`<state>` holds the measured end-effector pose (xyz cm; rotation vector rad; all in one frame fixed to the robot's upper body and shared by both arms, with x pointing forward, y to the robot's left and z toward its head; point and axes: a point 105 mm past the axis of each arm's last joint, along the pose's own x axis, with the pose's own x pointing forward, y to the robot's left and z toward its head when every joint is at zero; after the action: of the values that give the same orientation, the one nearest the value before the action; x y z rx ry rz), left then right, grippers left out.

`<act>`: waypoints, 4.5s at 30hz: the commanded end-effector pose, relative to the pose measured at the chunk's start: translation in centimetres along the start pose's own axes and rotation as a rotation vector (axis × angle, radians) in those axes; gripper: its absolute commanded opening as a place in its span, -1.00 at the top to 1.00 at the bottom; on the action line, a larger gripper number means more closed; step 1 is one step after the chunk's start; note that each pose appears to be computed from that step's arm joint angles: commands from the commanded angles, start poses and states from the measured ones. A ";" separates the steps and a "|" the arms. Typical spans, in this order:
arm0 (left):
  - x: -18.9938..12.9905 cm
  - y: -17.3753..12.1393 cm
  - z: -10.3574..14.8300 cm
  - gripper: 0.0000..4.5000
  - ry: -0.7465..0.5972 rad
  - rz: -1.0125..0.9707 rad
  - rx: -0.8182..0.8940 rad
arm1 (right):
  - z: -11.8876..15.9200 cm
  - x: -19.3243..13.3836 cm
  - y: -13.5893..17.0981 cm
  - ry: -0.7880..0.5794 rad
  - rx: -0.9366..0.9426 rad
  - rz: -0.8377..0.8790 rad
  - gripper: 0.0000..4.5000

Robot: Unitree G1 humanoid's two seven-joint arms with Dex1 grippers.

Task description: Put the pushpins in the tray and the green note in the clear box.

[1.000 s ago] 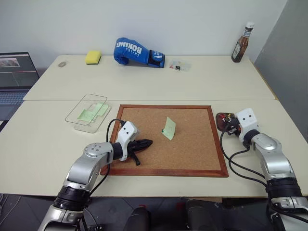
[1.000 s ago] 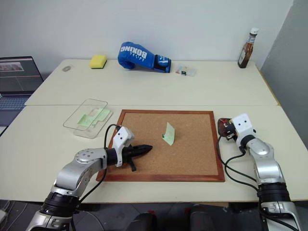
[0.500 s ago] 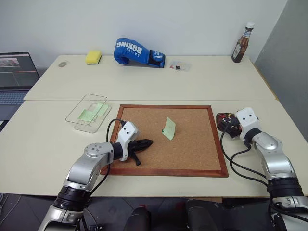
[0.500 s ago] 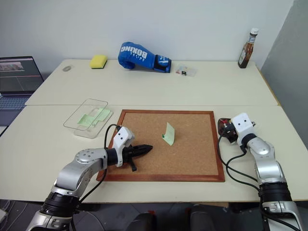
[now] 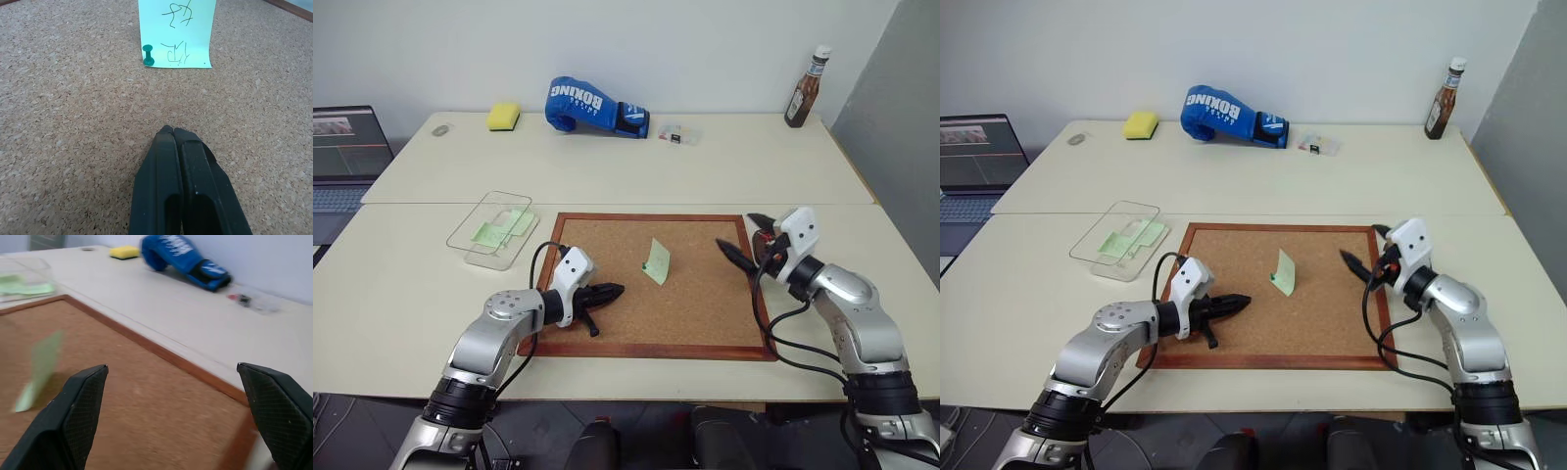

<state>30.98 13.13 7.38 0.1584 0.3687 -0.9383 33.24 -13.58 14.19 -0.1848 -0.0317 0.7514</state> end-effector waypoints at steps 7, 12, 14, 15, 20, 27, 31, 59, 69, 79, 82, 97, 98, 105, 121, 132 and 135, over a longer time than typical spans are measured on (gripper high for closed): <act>0.0 0.0 -2.5 1.00 0.096 -0.010 -0.048 | -0.7 3.8 9.5 0.059 0.161 0.481 -0.99; -0.3 0.0 -2.3 1.00 0.089 -0.008 -0.049 | -1.6 6.3 9.5 0.073 0.146 0.476 -0.99; -0.3 0.0 -2.5 1.00 0.088 -0.005 -0.051 | -1.8 7.2 9.6 0.075 0.165 0.472 -0.99; -0.3 -0.1 -2.5 1.00 0.086 -0.005 -0.053 | -1.8 7.7 9.7 0.070 0.174 0.471 -0.99; -0.3 -0.2 -2.5 1.00 0.083 -0.004 -0.055 | -2.5 9.3 9.3 0.087 0.146 0.441 -0.99; -0.4 -0.2 -2.5 1.00 0.081 0.005 -0.055 | -3.3 10.6 8.8 0.104 0.086 0.407 -0.99; -0.5 -0.2 -2.6 1.00 0.081 0.008 -0.057 | -3.5 10.8 8.8 0.104 0.073 0.399 -0.70; -0.3 -0.5 -2.5 1.00 0.085 0.001 -0.046 | -1.8 10.7 7.4 0.052 0.122 0.345 0.99; -0.3 -0.7 -2.8 1.00 0.088 0.001 -0.054 | 5.9 9.0 4.8 -0.099 0.020 0.295 0.99; 0.2 -0.5 -2.1 1.00 0.051 0.001 -0.053 | 6.8 7.8 2.6 -0.082 -0.109 0.207 0.99; 0.1 -0.5 -0.4 0.86 -0.031 -0.013 -0.102 | 6.6 7.5 2.5 -0.066 -0.144 0.208 1.00; -0.9 -1.0 8.6 -0.36 -0.320 -0.150 -0.193 | 3.2 5.6 4.0 0.054 -0.372 0.300 1.00; -1.2 -1.1 9.2 -0.45 -0.324 -0.168 -0.184 | 2.7 5.4 4.1 0.065 -0.395 0.313 1.00; -1.9 -1.4 12.5 -0.99 -0.304 -0.273 -0.054 | 1.6 5.0 5.5 0.073 -0.558 0.434 1.00; 1.5 -2.0 12.2 -0.99 -0.175 -0.402 0.309 | 3.2 5.4 7.8 -0.001 -0.658 0.540 1.00; 2.8 -2.9 13.3 -0.63 -0.241 -0.420 0.297 | 3.5 5.5 8.2 -0.013 -0.652 0.537 1.00; 2.7 -2.7 13.3 -0.38 -0.239 -0.417 0.301 | 3.6 5.5 8.1 -0.012 -0.650 0.533 1.00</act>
<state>33.26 5.50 17.49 0.2268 0.0832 -1.4121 31.76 -3.83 14.59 -0.8105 -0.1877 1.2627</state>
